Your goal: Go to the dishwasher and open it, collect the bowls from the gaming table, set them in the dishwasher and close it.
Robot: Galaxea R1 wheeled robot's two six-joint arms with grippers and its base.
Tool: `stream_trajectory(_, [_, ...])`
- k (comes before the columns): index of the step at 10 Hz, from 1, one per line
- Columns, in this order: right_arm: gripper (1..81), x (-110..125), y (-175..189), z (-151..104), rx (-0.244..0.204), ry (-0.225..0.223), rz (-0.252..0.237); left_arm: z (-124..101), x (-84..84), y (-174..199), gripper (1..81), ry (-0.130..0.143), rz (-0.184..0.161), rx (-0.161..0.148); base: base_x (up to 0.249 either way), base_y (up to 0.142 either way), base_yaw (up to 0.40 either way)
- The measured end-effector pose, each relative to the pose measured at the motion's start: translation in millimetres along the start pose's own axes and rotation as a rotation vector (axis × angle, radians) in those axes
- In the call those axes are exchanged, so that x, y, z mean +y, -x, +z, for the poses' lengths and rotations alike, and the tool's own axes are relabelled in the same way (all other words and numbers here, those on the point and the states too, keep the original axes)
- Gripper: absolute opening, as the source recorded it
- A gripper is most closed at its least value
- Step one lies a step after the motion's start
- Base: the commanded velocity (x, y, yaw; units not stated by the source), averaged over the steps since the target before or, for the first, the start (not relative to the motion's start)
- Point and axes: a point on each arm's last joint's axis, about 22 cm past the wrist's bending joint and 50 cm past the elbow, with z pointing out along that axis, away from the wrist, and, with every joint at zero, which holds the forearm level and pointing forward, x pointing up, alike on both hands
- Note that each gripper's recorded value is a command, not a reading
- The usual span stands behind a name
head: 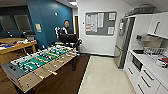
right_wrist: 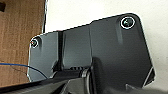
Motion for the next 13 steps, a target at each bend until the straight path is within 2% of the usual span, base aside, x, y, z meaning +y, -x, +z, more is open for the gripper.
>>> stream_trajectory(3, [81.1,1,0,0,0.000,0.001,0.000,0,-0.5,0,81.1,-0.001,0.000,0.000,0.000,0.000,0.360])
stream_trajectory(5, [81.1,0,0,0,-0.001,0.000,-0.001,-1,-5.8,1,81.1,-0.013,0.001,-0.002,0.000,0.000,0.360])
stream_trajectory(7, [81.1,-1,1,0,-0.002,-0.002,-0.011,-4,-17.0,3,81.1,-0.031,0.001,-0.007,0.000,0.000,0.360])
stream_trajectory(9, [81.1,9,1,-3,-0.002,0.009,-0.016,-11,-39.9,6,81.1,-0.060,0.000,-0.017,0.000,0.000,0.360])
stream_trajectory(10, [81.1,18,3,-5,-0.004,0.020,-0.016,-13,-45.4,9,81.1,-0.068,-0.002,-0.020,0.000,0.000,0.361])
stream_trajectory(11, [81.1,23,3,-6,-0.005,0.026,-0.016,-14,-44.7,16,81.1,-0.067,-0.005,-0.029,0.000,0.000,0.361])
stream_trajectory(13, [81.1,18,2,-5,-0.003,0.020,-0.016,-12,-38.2,20,81.1,-0.058,-0.007,-0.036,0.000,0.000,0.360])
